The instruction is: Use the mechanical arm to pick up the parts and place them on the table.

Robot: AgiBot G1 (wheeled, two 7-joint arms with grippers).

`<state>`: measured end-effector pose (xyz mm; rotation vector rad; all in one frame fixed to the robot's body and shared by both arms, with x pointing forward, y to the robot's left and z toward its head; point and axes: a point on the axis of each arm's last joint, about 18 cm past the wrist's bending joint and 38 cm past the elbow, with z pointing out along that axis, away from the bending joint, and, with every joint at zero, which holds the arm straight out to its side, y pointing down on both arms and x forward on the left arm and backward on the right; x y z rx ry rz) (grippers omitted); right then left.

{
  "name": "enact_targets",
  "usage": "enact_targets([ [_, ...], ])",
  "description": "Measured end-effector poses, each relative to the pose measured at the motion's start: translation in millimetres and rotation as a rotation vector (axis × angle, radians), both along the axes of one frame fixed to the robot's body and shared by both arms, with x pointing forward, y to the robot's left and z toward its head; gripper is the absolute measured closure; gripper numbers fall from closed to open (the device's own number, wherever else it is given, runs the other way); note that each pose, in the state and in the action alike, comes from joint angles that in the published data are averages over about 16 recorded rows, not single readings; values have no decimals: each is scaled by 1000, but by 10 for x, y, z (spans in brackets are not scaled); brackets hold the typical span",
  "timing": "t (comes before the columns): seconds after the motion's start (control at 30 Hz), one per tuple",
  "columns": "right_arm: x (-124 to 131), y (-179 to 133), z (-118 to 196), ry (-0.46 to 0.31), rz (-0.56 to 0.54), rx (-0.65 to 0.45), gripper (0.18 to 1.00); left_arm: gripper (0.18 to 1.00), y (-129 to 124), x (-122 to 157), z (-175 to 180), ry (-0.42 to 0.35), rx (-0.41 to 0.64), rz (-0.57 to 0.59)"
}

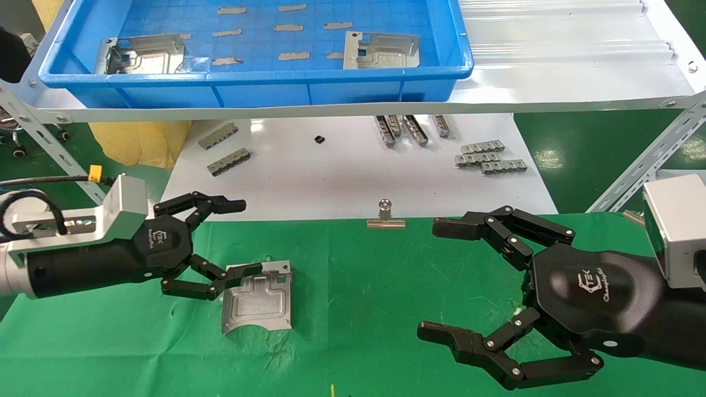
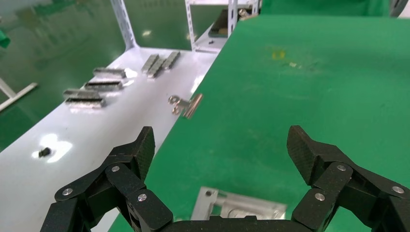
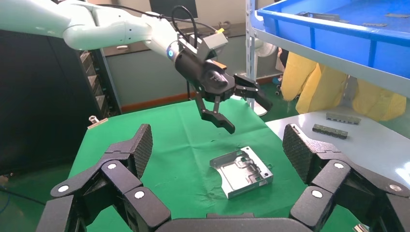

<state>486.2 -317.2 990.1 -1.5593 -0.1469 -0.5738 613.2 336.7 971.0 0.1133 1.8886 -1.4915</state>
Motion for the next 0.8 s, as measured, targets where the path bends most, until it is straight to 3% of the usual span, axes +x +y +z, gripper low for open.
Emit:
enact_targets([
  [0.8,0,0,0,0,0,0,179,184,-187,-797,179,33,-101,-166],
])
